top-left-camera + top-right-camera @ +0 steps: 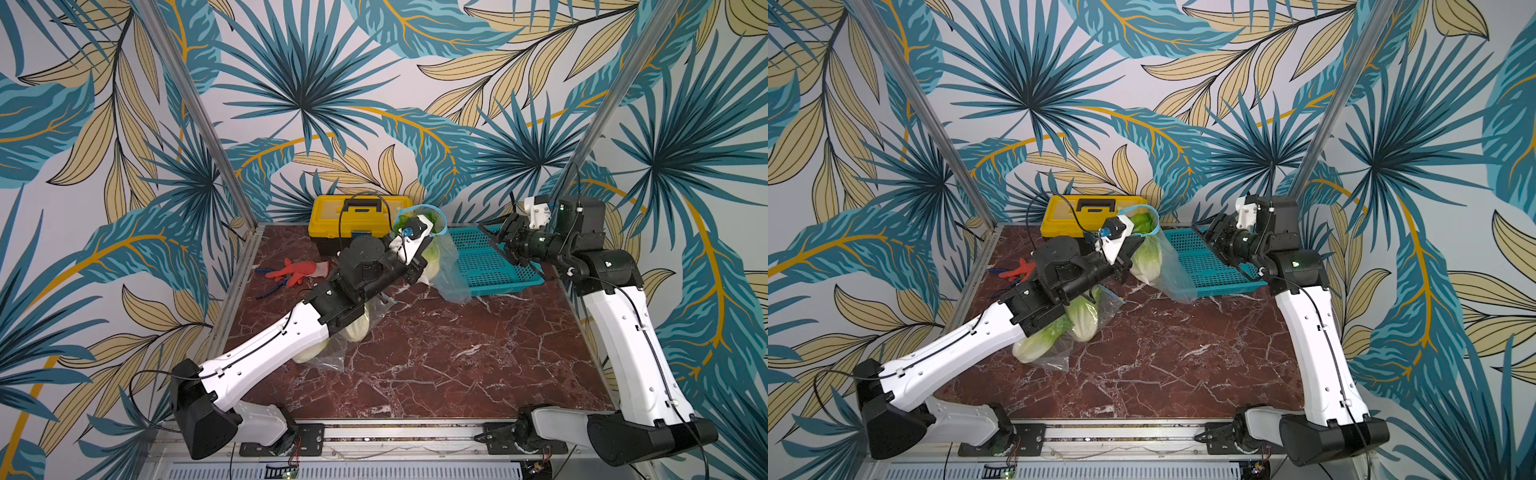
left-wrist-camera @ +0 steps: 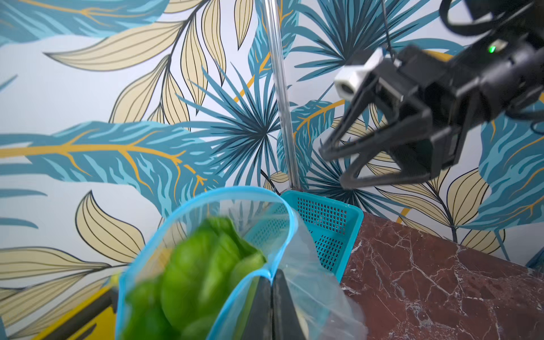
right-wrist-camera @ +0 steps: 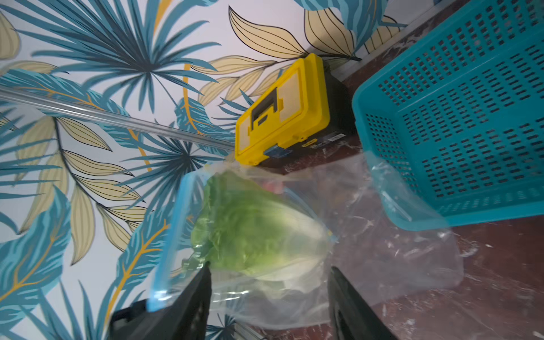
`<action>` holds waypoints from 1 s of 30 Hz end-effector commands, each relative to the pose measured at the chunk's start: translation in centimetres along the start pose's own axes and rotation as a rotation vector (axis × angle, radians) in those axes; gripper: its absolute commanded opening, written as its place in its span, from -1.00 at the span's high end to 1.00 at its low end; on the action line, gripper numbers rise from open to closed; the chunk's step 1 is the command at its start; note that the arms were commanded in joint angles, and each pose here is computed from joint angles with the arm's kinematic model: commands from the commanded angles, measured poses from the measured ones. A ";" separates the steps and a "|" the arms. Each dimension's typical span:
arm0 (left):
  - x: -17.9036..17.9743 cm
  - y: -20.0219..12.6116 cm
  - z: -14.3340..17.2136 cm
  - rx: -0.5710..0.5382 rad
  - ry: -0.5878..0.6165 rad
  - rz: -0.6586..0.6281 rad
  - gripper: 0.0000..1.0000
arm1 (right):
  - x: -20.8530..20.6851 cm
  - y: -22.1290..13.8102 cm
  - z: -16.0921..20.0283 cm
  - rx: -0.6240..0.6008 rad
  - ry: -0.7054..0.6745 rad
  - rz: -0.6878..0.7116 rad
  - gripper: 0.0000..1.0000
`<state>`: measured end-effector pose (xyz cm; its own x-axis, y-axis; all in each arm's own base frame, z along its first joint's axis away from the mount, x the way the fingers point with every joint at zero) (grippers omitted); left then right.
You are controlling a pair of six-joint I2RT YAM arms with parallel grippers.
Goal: Put the chinese cabbages into a zipper bag and zip it
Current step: Place the Chinese cabbage in the zipper food storage bag, then adjust the zipper food storage bag at the center of the board.
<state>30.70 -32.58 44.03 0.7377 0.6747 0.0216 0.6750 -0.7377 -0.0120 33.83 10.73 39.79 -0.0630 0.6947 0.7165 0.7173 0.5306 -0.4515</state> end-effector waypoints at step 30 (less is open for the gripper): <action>0.6 -2.8 6.0 0.409 -0.420 0.036 1.00 | 2.6 3.1 10.2 0.035 -0.557 0.054 -0.37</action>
<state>29.12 -30.36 37.02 0.6921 0.6471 -0.3198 0.5217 -0.7546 -0.3980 29.26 18.28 32.92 -0.4001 0.8480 0.3475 0.6424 0.5300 -0.5535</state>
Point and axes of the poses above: each gripper's point midway between its finger pads, its own y axis out along the fingers, its own x axis along the line the jaws close on, z = x × y, the point moved 1 cm from there along -y, back along the fingers, and after that the axes turned 7 degrees about -y, right-handed, at the moved point
